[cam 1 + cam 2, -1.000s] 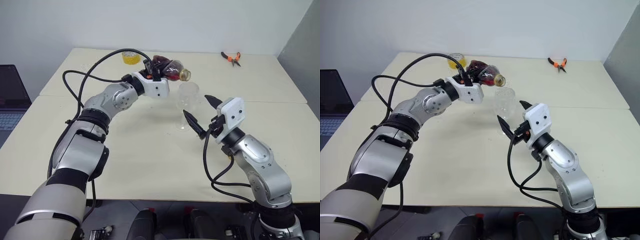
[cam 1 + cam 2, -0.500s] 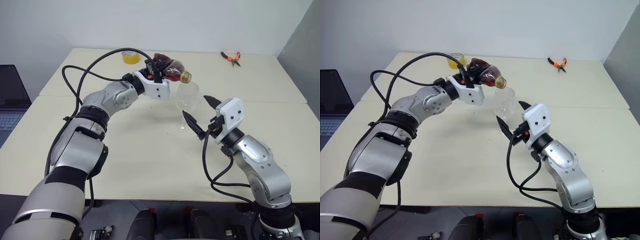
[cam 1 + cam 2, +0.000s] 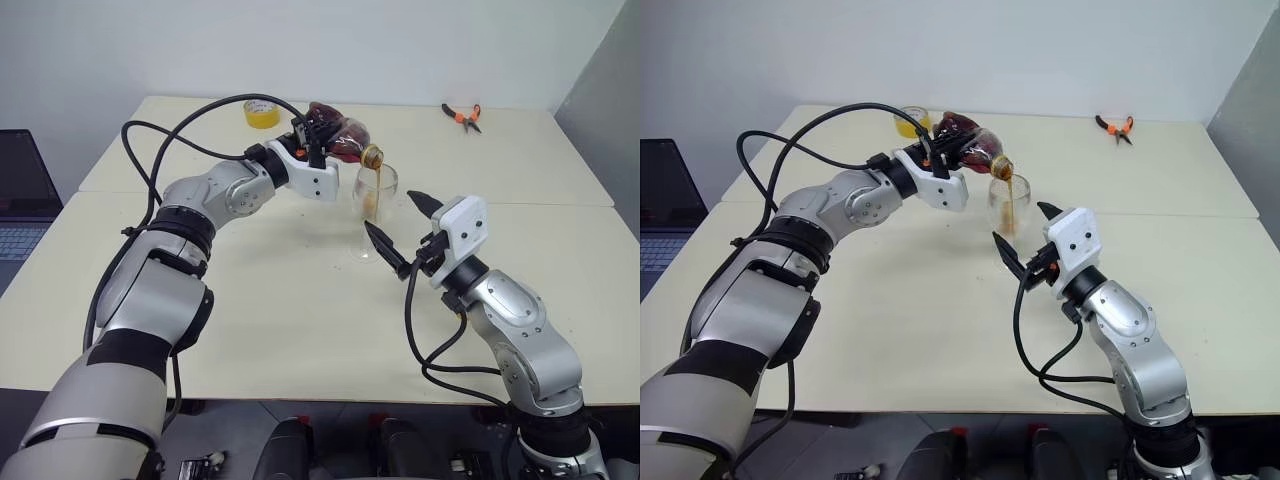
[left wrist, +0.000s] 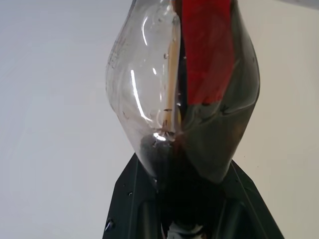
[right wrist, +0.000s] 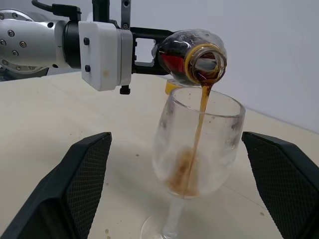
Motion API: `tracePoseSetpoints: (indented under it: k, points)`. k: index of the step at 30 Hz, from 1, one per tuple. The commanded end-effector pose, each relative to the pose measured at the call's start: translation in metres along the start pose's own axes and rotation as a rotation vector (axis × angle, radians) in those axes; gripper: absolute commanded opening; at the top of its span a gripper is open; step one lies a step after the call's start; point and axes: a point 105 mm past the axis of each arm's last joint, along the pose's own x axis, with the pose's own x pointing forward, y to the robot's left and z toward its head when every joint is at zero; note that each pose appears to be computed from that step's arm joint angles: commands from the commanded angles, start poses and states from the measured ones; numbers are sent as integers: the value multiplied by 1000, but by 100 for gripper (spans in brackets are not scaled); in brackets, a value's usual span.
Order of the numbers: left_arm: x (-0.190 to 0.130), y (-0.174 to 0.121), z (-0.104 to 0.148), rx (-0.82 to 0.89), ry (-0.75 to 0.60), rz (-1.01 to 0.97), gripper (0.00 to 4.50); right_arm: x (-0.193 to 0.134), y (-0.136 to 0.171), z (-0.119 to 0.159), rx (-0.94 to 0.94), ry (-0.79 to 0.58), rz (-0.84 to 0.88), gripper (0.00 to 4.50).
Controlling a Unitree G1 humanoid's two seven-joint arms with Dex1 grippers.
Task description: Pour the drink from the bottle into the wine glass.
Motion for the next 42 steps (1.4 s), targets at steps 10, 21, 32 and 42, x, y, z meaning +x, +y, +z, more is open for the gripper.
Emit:
tracePoseSetpoints:
  k: [10,21,32,42]
  points:
    - [2,31,-5,47,14,82,61,0,3,13,-24,-56,13,450]
    - [1,31,-10,57,35,81,61,0,4,20,-14,-92,24,450]
    - [0,30,-12,58,43,77,61,-9,1,24,-17,-127,15,450]
    - [0,30,-12,61,47,74,61,-10,2,22,-15,-123,15,450]
